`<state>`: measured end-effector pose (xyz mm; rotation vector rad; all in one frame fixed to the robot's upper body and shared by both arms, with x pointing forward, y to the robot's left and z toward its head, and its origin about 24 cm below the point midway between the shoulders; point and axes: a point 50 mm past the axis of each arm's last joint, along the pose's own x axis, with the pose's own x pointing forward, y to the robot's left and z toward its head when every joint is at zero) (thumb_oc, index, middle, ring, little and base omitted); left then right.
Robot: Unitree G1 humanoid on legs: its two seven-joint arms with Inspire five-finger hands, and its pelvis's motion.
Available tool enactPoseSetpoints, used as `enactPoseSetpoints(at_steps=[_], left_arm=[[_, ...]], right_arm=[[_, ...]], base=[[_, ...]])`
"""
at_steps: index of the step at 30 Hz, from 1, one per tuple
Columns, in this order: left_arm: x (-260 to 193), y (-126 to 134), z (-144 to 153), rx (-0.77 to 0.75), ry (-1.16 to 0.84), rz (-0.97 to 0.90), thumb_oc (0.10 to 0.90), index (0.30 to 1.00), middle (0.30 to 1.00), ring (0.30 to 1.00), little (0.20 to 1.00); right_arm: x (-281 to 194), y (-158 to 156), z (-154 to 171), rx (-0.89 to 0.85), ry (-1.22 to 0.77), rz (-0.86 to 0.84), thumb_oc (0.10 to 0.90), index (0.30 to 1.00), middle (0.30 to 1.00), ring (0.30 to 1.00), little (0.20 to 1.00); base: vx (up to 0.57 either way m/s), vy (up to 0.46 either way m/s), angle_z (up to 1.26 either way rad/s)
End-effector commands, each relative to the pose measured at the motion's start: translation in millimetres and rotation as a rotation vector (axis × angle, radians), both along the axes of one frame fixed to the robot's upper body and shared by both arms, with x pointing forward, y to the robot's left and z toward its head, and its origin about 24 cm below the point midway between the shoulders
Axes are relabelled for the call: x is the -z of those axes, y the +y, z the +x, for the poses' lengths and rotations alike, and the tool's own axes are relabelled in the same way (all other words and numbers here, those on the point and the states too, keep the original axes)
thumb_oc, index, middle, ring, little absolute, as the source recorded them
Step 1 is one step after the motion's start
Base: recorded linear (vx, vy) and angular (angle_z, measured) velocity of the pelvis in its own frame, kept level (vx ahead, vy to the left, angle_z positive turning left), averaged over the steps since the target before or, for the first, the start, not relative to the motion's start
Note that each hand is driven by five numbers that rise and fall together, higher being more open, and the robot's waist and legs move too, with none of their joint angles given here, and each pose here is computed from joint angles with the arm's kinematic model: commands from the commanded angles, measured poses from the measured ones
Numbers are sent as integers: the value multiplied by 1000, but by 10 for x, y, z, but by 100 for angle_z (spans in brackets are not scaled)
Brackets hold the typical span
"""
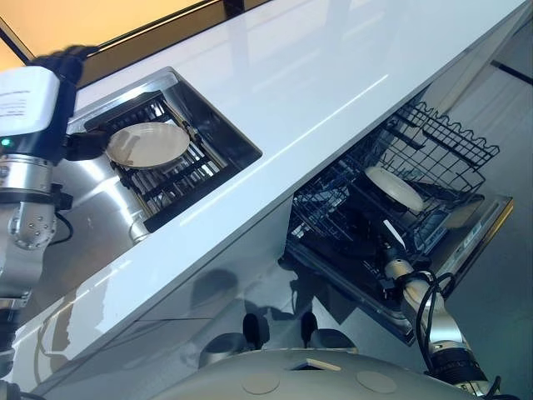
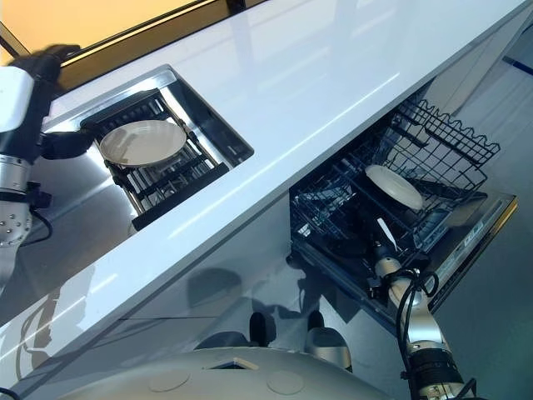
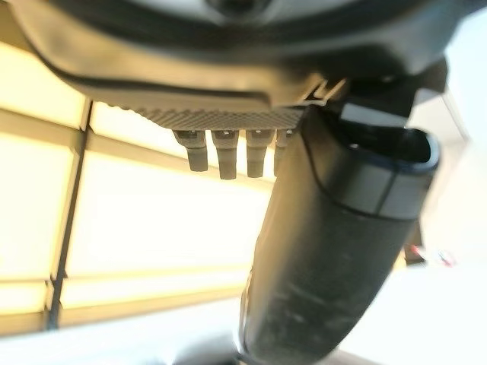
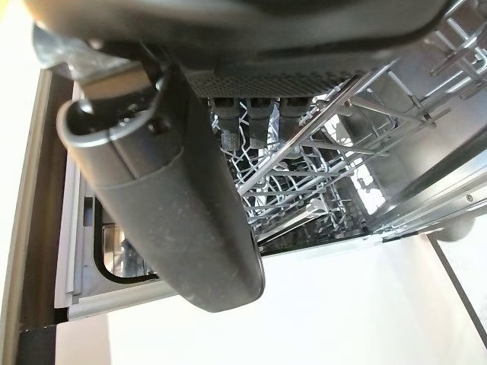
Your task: Pick up plates and place into dishwasher.
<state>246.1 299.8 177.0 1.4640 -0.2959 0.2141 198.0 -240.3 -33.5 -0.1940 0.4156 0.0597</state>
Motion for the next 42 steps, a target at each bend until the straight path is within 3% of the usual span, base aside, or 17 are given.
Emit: enactPoseSetpoints(at_steps=[1,11,22,29,42], left_arm=[[-409,-54,178,15,-114,45,800,900,900,900,900],[-94,-97,253,37,114,-22,800,900,900,900,900],[-2,-104,317,8,182,2,800,900,900,900,900],[47,-48,384,-55,211,57,800,900,900,900,900],[194,216,459,-317,122,192,800,900,900,900,900]], right_arm=[[-351,58,251,-54,-212,-14,800,900,900,900,900],[-337,15,236,-59,-197,-24,800,900,900,900,900],[-352,14,262,-80,-193,-35,800,900,900,900,900],[-352,25,281,-94,-185,-44,800,900,900,900,900],[-345,-3,277,-136,-145,-78,800,900,900,900,900]], base=[[0,0,0],[4,1,-4],[0,0,0],[5,3,0],[47,42,-2]])
